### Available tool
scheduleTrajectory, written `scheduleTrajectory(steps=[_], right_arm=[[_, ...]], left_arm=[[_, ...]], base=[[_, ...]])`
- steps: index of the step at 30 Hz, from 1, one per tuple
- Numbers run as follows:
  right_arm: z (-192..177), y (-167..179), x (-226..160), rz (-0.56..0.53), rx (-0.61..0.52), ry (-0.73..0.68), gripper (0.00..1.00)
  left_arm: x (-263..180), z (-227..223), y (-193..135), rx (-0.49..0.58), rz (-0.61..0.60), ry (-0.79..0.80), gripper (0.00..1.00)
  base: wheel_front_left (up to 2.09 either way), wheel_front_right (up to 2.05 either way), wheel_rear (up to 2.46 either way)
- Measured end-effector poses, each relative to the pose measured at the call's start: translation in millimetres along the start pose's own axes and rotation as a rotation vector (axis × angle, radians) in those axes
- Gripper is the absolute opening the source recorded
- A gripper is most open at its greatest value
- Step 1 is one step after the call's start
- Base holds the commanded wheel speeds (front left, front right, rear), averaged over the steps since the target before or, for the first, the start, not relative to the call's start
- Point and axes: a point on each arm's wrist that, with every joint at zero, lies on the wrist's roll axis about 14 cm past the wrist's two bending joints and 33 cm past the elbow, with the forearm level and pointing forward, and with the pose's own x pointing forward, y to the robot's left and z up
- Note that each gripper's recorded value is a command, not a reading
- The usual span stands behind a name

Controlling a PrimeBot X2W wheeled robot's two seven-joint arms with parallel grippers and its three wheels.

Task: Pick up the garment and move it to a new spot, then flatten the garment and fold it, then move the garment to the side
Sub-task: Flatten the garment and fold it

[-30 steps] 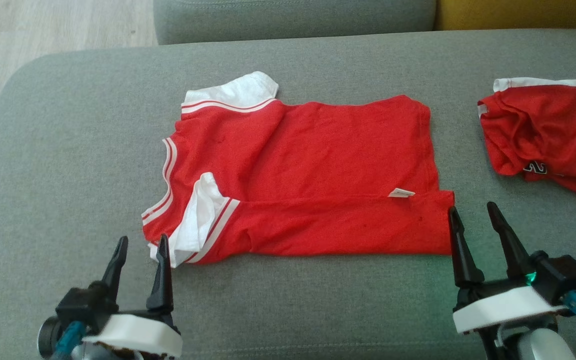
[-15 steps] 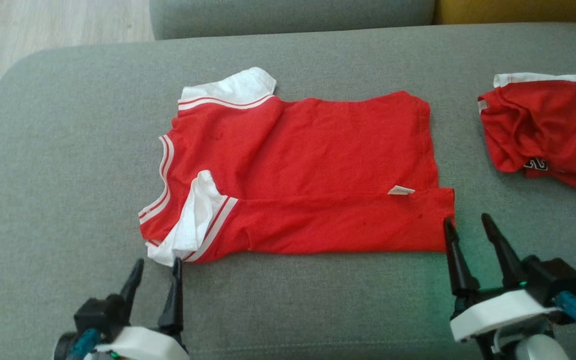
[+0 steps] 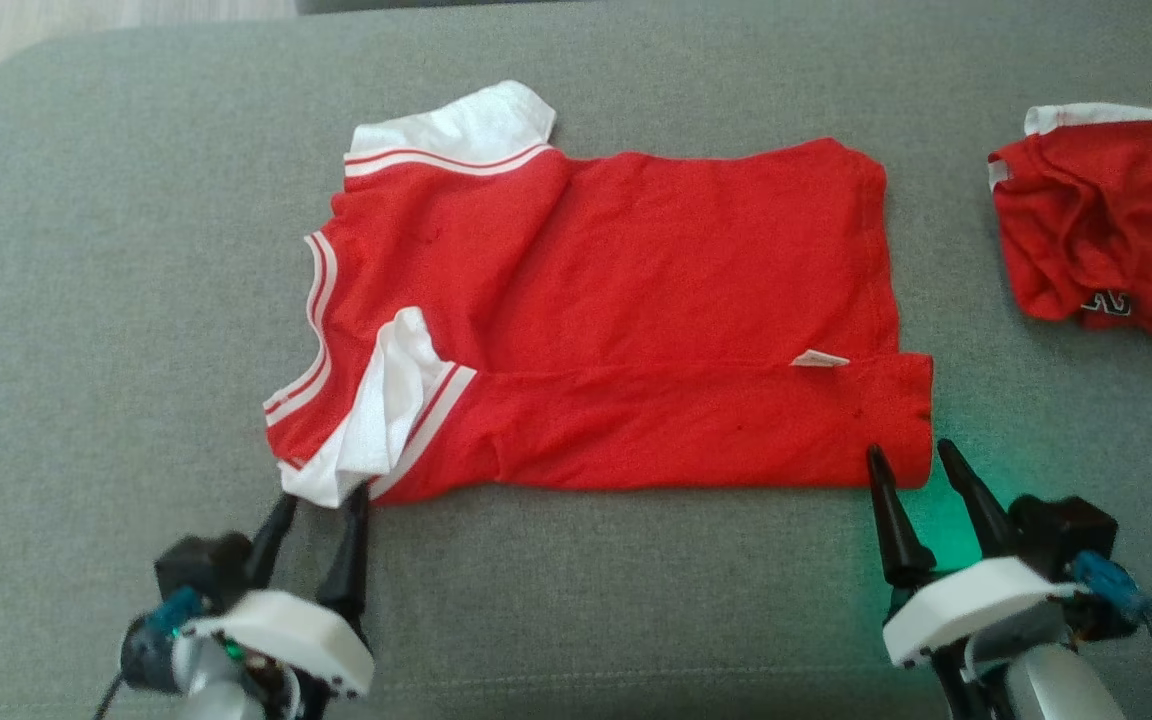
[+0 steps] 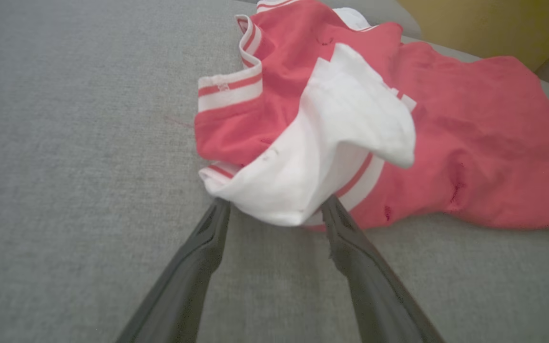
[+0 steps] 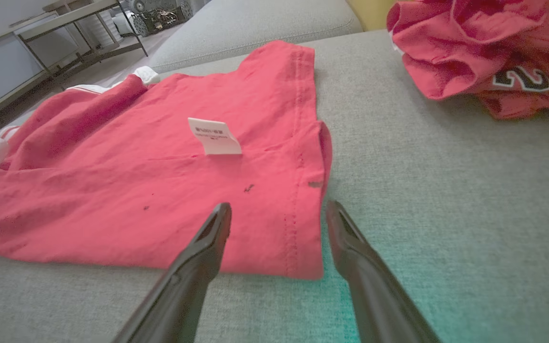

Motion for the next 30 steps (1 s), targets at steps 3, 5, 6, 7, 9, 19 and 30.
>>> scheduleTrajectory(steps=[3, 5, 6, 7, 9, 19, 30], right_arm=[[-5, -3, 8, -0.007, 0.006, 0.02, 1.0], [-9, -7, 12, -0.015, 0.011, 0.035, 1.0], [-12, -8, 13, -0.018, 0.012, 0.044, 1.0], [-12, -8, 13, -0.018, 0.012, 0.044, 1.0], [-18, -9, 16, -0.022, 0.014, 0.067, 1.0], [-23, -5, 34, -0.007, 0.054, 0.108, 0.0], [-17, 0, 28, 0.009, 0.087, 0.1, 0.0]], left_arm=[[11, 4, 4, -0.014, 0.002, -0.006, 1.0], [15, 2, 6, -0.03, 0.004, 0.004, 1.0], [17, -1, 7, -0.048, 0.01, 0.012, 1.0], [17, -1, 7, -0.048, 0.01, 0.012, 1.0], [19, -5, 9, -0.064, 0.015, 0.028, 1.0], [29, -10, 13, -0.093, 0.004, 0.078, 0.0], [20, 6, 10, -0.119, 0.001, 0.007, 0.0]], base=[[0.0, 0.0, 0.0], [0.0, 0.0, 0.0], [0.0, 0.0, 0.0], [0.0, 0.0, 0.0], [0.0, 0.0, 0.0], [0.0, 0.0, 0.0], [0.0, 0.0, 0.0]])
